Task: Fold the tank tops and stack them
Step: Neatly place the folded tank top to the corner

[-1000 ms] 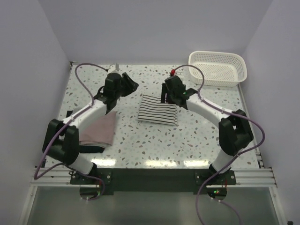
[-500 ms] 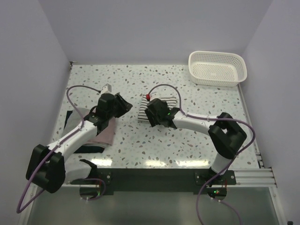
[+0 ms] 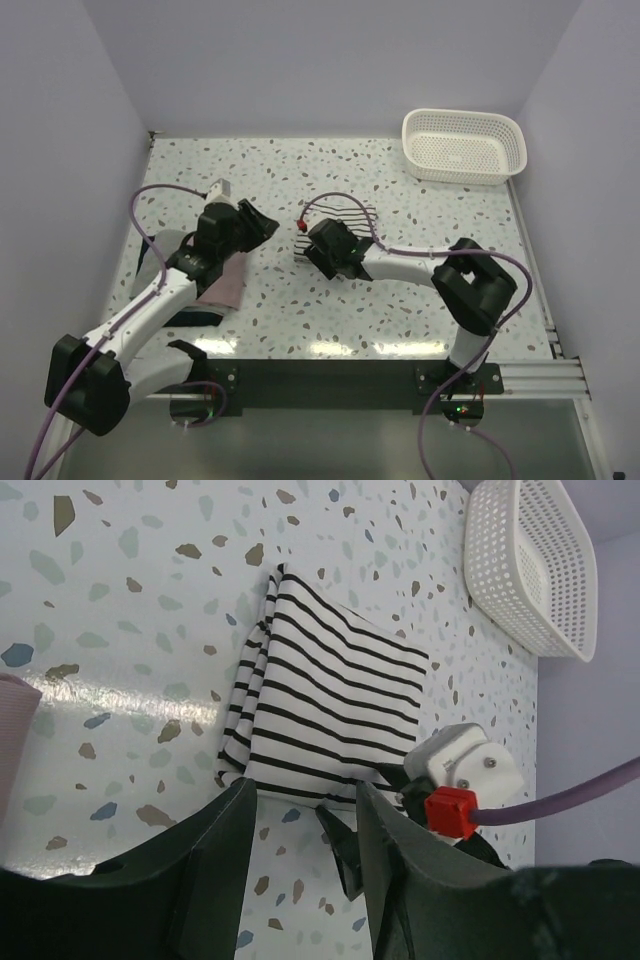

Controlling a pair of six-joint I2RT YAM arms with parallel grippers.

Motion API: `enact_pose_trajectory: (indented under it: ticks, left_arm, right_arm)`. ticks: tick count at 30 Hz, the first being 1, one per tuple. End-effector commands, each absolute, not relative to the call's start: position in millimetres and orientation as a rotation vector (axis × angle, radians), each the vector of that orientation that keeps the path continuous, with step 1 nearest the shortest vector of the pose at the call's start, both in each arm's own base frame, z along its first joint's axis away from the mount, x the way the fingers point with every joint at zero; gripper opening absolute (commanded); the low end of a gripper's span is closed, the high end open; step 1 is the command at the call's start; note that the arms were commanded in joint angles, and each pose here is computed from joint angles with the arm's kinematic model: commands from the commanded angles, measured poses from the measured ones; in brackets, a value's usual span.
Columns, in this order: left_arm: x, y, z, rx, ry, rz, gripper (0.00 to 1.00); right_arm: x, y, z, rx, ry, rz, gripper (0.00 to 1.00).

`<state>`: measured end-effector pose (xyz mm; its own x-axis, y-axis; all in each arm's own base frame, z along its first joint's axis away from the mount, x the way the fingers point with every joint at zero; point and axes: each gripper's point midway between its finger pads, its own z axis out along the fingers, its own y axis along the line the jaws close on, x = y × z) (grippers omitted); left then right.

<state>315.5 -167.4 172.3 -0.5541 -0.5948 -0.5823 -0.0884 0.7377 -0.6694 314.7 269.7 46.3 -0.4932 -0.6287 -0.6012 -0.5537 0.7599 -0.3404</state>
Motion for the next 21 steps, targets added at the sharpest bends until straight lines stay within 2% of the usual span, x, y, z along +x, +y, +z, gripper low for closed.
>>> enact_pose_trajectory:
  ticks: [1, 7, 11, 16, 21]
  left_arm:
    - [311.3, -164.1, 177.0, -0.487, 2.071, -0.743, 0.5]
    - [309.8, -159.2, 178.3, -0.503, 2.069, -0.732, 0.5]
    - [308.3, -153.0, 178.2, -0.532, 2.071, -0.712, 0.5]
    - [307.0, -137.7, 185.5, -0.595, 2.039, -0.67, 0.53]
    - [309.6, -129.1, 192.9, -0.621, 2.035, -0.637, 0.54]
  right_arm:
    - [315.0, 288.8, 43.2, -0.978, 2.202, -0.053, 0.73]
    - [291.1, 309.7, 26.4, -1.032, 2.31, 0.155, 0.73]
    - [275.0, 336.7, 31.0, -0.911, 2.418, 0.365, 0.73]
    - [264.3, 373.8, 28.2, -0.433, 2.622, 0.615, 0.73]
    - [278.5, 426.7, 47.2, 0.02, 2.564, 0.982, 0.74]
